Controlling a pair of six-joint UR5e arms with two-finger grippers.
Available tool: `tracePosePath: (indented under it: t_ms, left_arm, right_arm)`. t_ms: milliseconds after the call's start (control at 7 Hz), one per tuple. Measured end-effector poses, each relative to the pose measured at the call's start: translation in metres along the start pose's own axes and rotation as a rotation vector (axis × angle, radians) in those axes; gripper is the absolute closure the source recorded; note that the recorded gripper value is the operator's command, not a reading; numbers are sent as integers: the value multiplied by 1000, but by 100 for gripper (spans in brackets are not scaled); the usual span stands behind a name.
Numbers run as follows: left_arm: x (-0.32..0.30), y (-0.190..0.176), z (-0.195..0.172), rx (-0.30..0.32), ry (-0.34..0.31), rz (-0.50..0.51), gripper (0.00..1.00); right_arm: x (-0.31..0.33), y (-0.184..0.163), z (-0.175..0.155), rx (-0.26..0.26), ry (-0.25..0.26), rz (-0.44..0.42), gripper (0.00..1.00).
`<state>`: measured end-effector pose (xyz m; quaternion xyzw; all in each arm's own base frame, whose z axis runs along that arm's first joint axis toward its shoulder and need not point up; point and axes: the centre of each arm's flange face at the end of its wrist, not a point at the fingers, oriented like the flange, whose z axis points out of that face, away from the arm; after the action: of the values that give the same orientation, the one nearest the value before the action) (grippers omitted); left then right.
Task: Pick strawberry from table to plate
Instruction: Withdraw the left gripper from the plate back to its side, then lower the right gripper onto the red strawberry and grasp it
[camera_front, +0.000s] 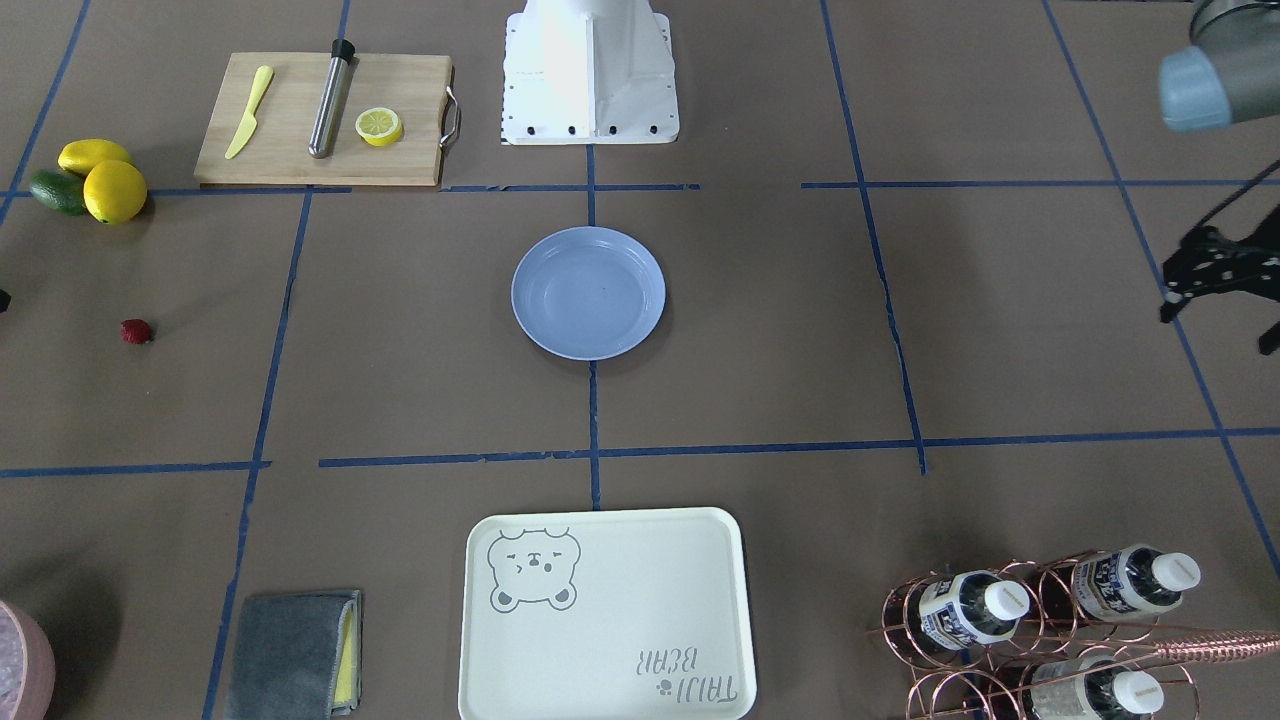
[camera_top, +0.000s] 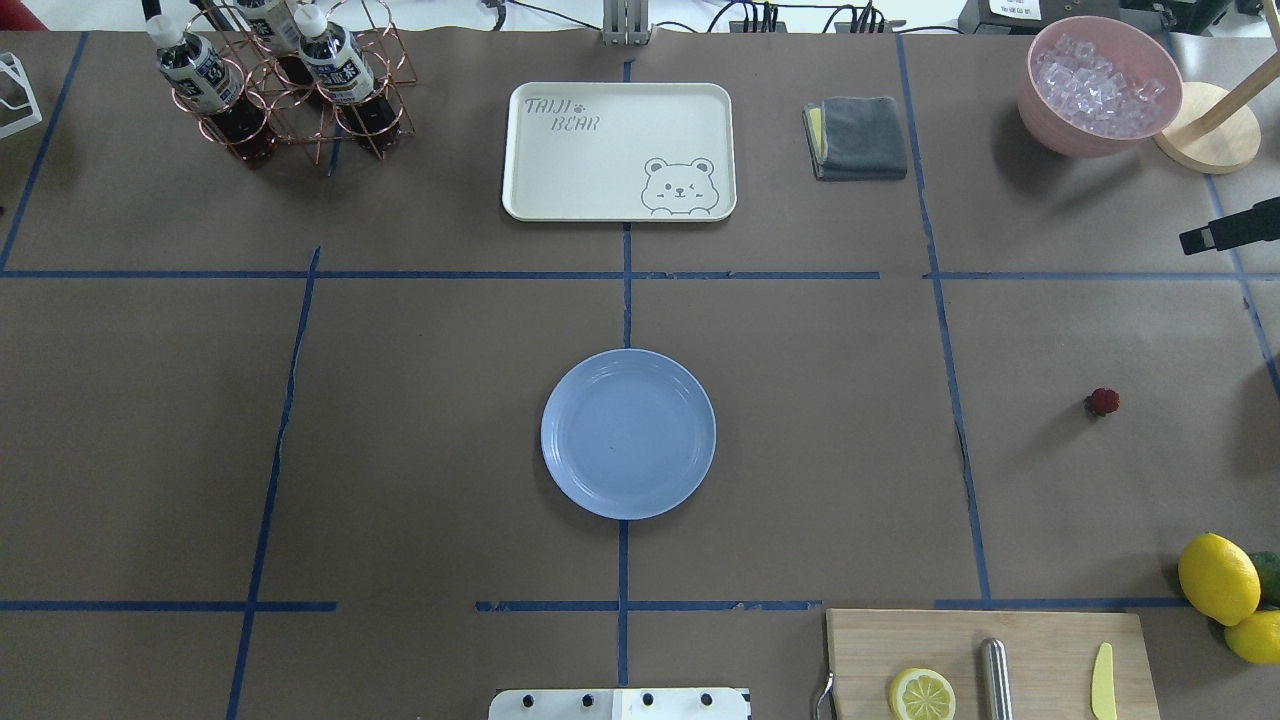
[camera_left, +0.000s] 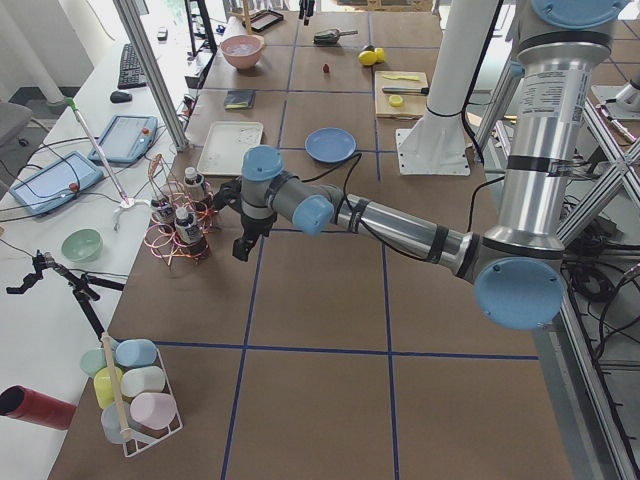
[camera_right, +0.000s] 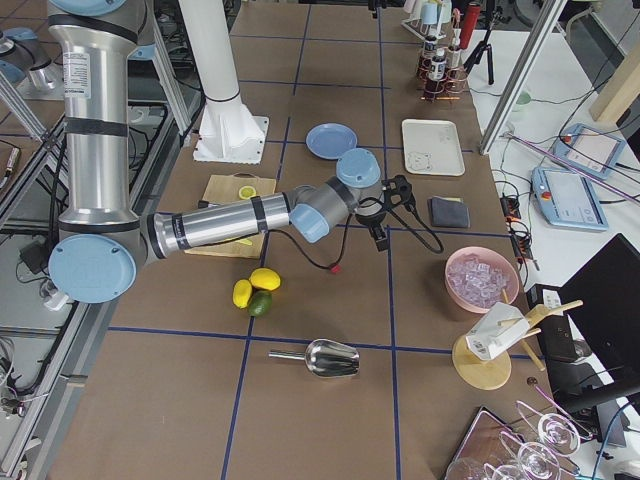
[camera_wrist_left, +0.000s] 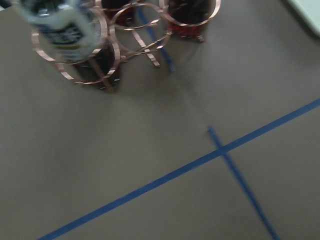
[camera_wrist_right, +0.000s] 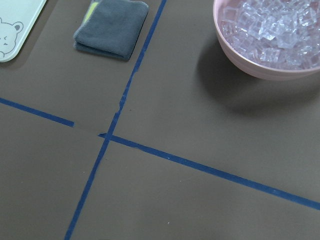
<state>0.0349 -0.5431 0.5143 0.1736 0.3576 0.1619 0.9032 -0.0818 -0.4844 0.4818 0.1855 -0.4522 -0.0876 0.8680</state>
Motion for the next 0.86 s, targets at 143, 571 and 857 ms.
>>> tracePosePath:
  t_ms: [143,571,857]
  left_arm:
    - [-58,33,-18,-43,-11,-101,0]
    - [-113,127,-20,-116,-15,-283,0]
    - [-114,133,-19,-120,-11,-296,0]
  right_arm:
    - [-12,2,6,-10,-10,-6,0]
    - [-46,31,72,-63,98,-2,0]
    - [-47,61,115,-75,136,-12,1]
